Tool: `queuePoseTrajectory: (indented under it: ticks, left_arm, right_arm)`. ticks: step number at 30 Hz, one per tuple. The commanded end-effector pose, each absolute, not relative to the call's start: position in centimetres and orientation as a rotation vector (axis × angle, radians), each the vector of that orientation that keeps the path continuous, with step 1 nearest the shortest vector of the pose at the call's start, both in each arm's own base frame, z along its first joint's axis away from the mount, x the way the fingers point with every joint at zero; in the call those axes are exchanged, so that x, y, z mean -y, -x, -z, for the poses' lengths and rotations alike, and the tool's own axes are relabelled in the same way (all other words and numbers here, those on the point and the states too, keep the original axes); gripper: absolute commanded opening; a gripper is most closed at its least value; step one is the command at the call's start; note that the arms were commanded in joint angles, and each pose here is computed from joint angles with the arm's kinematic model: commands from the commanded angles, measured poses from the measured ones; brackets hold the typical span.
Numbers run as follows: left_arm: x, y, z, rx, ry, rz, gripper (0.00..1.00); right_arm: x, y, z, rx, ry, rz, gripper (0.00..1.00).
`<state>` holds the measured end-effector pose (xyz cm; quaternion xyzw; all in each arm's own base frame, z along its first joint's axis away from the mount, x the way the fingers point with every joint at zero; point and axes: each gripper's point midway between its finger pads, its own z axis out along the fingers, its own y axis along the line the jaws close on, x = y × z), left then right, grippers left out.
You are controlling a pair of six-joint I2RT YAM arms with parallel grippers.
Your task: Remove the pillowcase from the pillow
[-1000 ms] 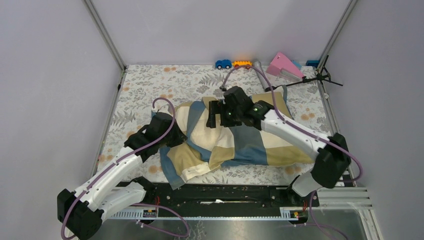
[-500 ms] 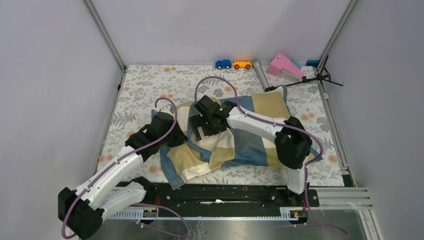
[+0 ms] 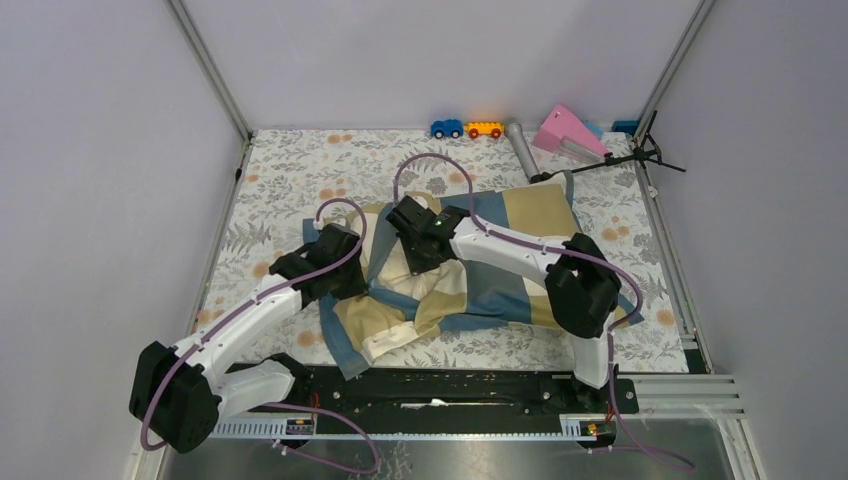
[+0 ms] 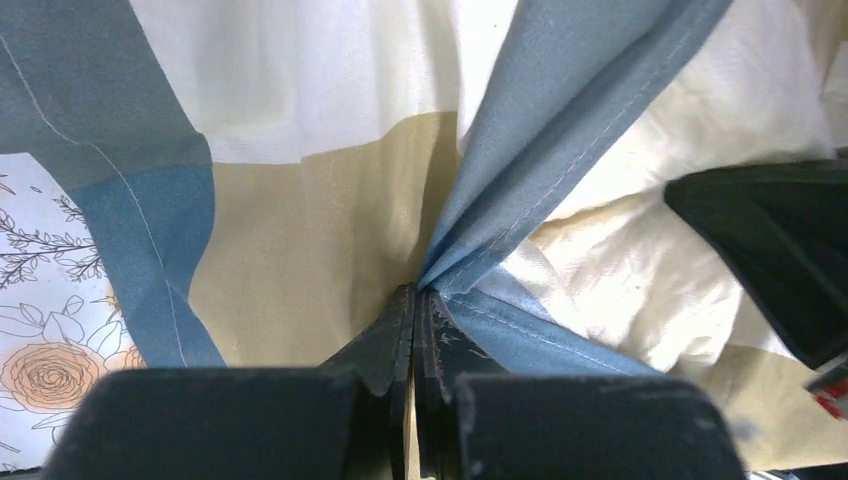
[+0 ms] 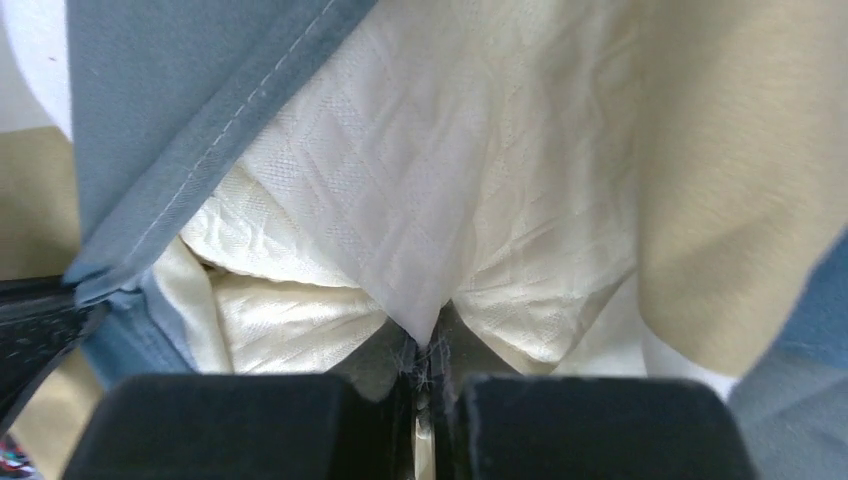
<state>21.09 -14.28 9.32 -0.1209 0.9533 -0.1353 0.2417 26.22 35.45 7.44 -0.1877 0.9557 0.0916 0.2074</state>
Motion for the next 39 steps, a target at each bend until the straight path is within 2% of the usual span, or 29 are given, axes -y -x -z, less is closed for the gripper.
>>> queuePoseTrajectory:
  ticks: [1, 6, 12, 15, 18, 20, 22, 24, 26, 31, 36, 39]
  left_arm:
    - [12.8, -21.1, -9.3, -2.626, 0.337, 0.285, 0.0]
    - [10.6, -20.5, -8.1, -2.686, 0.375, 0.162, 0.0]
    - [9.2, -21.1, -8.9, -2.656, 0.428, 0.117, 0.0]
    - [10.0, -21.8, -9.6, -2.643, 0.381, 0.197, 0.0]
    - [14.1, -22.4, -12.0, -2.623, 0.18, 0.489, 0.0]
    - [17.1, -22.3, -14.4, -2.565, 0.072, 0.728, 0.18]
    - [18.8, -22.4, -16.7, -2.487, 0.054, 0.881, 0.4]
    - [19.7, -22.6, -18.5, -2.431, 0.074, 0.971, 0.56]
    - [20.5, -22.7, -19.8, -2.408, 0.104, 1.037, 0.68]
    - [21.9, -23.4, -23.0, -2.349, 0.169, 1.17, 0.89]
    - [22.8, -24.7, -25.9, -2.286, 0.217, 1.237, 0.98]
    - [23.4, -25.5, -26.9, -2.266, 0.246, 1.256, 0.99]
  right_arm:
    - [-33.2, -29.6, -12.6, -2.589, 0.269, -0.311, 0.0]
    - [-29.1, -33.2, -16.1, -2.543, -0.035, -0.417, 0.0]
    - [-23.7, -35.6, -19.2, -2.39, -0.229, -0.288, 0.0]
    - [-23.8, -35.8, -19.5, -2.389, -0.207, -0.308, 0.0]
    - [-25.2, -35.7, -19.4, -2.414, -0.155, -0.376, 0.0]
    - [-26.0, -35.8, -19.4, -2.422, -0.131, -0.414, 0.0]
    - [-26.6, -36.0, -19.3, -2.428, -0.116, -0.432, 0.0]
    - [-27.3, -36.1, -19.3, -2.429, -0.088, -0.447, 0.0]
    - [-28.0, -36.1, -19.3, -2.432, -0.058, -0.454, 0.0]
    - [-29.3, -35.3, -18.7, -2.44, 0.015, -0.439, 0.0]
    - [-30.2, -34.3, -18.0, -2.453, 0.061, -0.43, 0.0]
    - [-30.7, -33.9, -17.8, -2.458, 0.074, -0.449, 0.0]
